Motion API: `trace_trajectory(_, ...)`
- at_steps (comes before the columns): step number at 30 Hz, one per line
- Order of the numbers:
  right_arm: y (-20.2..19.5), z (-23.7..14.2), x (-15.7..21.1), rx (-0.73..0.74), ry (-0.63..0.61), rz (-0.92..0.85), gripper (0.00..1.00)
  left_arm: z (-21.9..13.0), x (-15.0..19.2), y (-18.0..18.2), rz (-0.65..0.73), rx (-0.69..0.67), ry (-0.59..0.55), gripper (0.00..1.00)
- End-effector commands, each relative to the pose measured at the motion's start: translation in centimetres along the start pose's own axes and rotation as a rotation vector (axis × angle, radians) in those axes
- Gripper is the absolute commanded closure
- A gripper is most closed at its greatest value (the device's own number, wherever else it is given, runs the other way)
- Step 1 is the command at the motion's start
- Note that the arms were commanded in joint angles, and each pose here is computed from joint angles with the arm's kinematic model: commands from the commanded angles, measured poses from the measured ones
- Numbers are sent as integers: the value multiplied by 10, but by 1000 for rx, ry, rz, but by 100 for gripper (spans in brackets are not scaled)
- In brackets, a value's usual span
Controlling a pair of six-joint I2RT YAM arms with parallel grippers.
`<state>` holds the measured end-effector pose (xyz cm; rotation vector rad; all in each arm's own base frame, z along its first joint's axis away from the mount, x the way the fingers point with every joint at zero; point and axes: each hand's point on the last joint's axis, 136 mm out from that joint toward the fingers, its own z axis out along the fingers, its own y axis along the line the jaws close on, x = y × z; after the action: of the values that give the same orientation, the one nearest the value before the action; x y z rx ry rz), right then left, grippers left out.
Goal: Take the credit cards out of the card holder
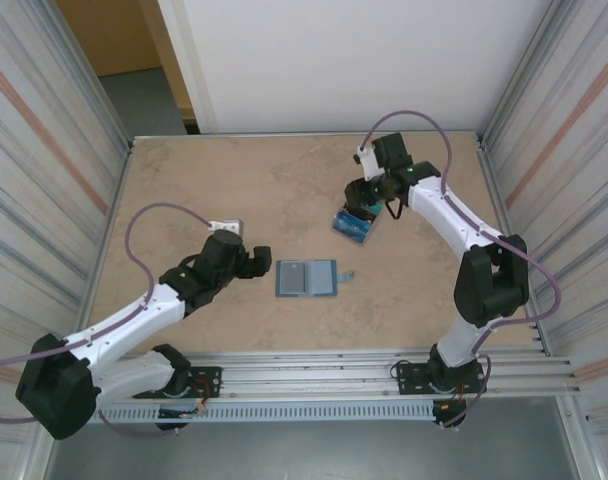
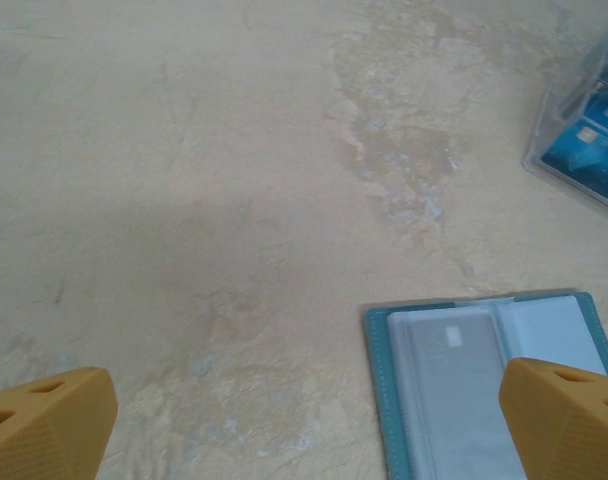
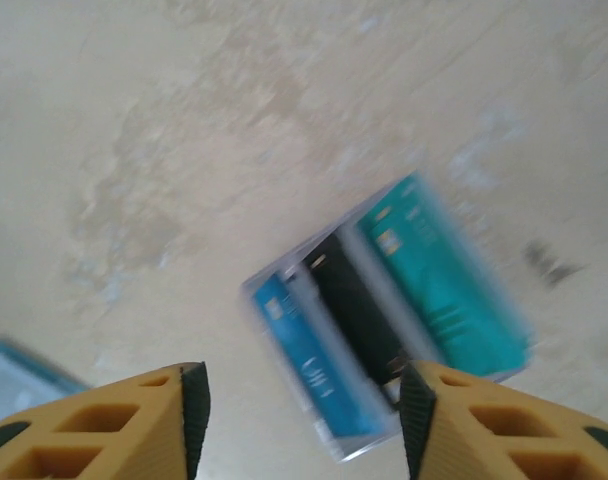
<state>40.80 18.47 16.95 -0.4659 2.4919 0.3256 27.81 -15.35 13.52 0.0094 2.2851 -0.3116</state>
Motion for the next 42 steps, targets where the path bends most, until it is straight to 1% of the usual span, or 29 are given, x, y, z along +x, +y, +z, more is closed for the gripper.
trace_trajectory(1,32,0,21,-17,20,110,43,-7,0,19,-69,-61,-34,1)
trace_trajectory(5,73,8,50,-14,72,84,38,-12,3,35,-124,-97,-60,1)
trace_trajectory(9,105,16,72,14,107,68,34,-17,7,47,-174,-113,-81,1)
trace_trajectory(13,139,27,90,-11,142,50,33,-20,12,57,-194,-129,-86,1)
trace_trajectory(18,167,39,107,45,191,6,33,-22,16,63,-203,-144,-88,1)
trace_trajectory(22,178,48,121,132,240,-26,33,-22,19,68,-216,-159,-90,1)
trace_trajectory(24,184,54,127,153,260,-41,33,-22,21,70,-225,-165,-90,1)
trace_trajectory(32,201,70,145,105,316,-26,33,-19,27,74,-251,-174,-82,1)
trace_trajectory(42,201,84,155,111,346,-25,33,-19,27,76,-264,-177,-85,1)
